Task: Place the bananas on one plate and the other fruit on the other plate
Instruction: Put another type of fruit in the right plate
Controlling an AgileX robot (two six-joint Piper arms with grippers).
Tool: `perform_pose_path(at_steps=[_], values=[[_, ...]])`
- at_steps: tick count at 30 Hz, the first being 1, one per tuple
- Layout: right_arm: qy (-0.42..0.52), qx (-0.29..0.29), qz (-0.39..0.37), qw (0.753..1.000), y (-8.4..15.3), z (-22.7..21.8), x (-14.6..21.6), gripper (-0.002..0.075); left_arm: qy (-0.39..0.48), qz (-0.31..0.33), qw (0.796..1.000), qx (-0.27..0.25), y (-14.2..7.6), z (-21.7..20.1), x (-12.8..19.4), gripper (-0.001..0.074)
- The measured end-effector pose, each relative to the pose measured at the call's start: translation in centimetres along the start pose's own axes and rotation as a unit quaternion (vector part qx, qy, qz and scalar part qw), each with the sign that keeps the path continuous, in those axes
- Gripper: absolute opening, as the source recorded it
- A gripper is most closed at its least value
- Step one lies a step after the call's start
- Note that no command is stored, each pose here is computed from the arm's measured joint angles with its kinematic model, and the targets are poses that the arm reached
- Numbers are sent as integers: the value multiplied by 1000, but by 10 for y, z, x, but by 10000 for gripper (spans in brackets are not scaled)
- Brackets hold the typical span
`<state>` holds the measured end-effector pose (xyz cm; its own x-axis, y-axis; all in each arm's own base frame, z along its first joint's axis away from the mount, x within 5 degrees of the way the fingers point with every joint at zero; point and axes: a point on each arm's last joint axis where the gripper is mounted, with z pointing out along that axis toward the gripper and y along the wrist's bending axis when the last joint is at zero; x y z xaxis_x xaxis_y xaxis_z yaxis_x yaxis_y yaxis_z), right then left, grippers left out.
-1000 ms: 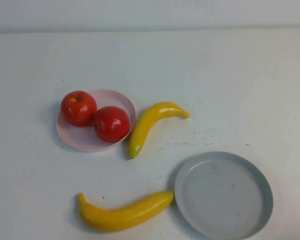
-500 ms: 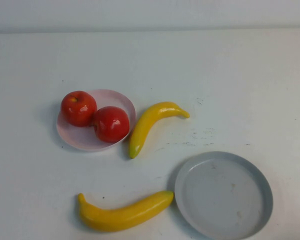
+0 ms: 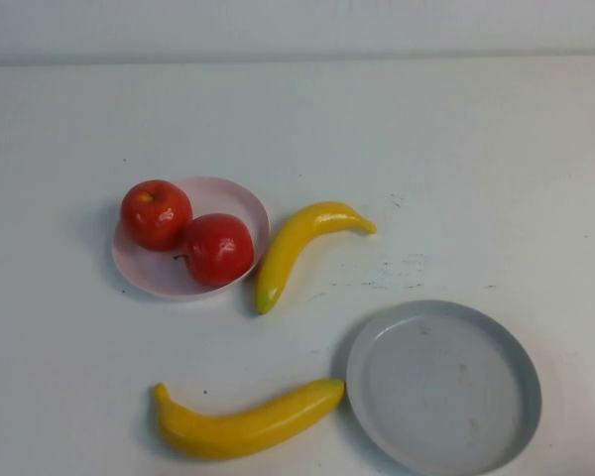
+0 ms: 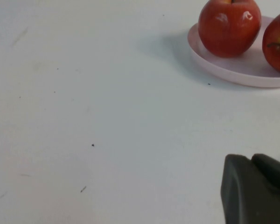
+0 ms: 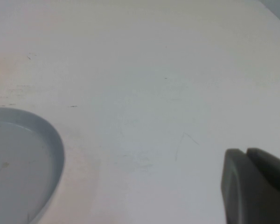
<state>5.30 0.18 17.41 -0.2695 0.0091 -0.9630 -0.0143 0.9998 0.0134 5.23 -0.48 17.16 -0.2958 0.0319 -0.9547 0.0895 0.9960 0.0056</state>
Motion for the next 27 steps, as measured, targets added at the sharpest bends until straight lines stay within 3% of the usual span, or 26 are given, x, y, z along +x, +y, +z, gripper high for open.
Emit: perform_pose_path(at_steps=[5,9,12,17,22,27], values=[[-52,-3,22,998,0,0,-9,-17,0,0,1000,0,0,0,0,1],[-122,-27,151,981,2,-3,-23,-17,0,0,1000,0,0,0,0,1],[-160,-39,255,953,-1,-5,-30,-17,0,0,1000,0,0,0,0,1],[-167,-49,329,928,-2,-5,-31,-17,0,0,1000,0,0,0,0,1],[-116,-100,330,932,10,-15,-51,-17,0,0,1000,0,0,0,0,1],[8,-145,258,955,26,-16,-90,-17,0,0,1000,0,0,0,0,1]])
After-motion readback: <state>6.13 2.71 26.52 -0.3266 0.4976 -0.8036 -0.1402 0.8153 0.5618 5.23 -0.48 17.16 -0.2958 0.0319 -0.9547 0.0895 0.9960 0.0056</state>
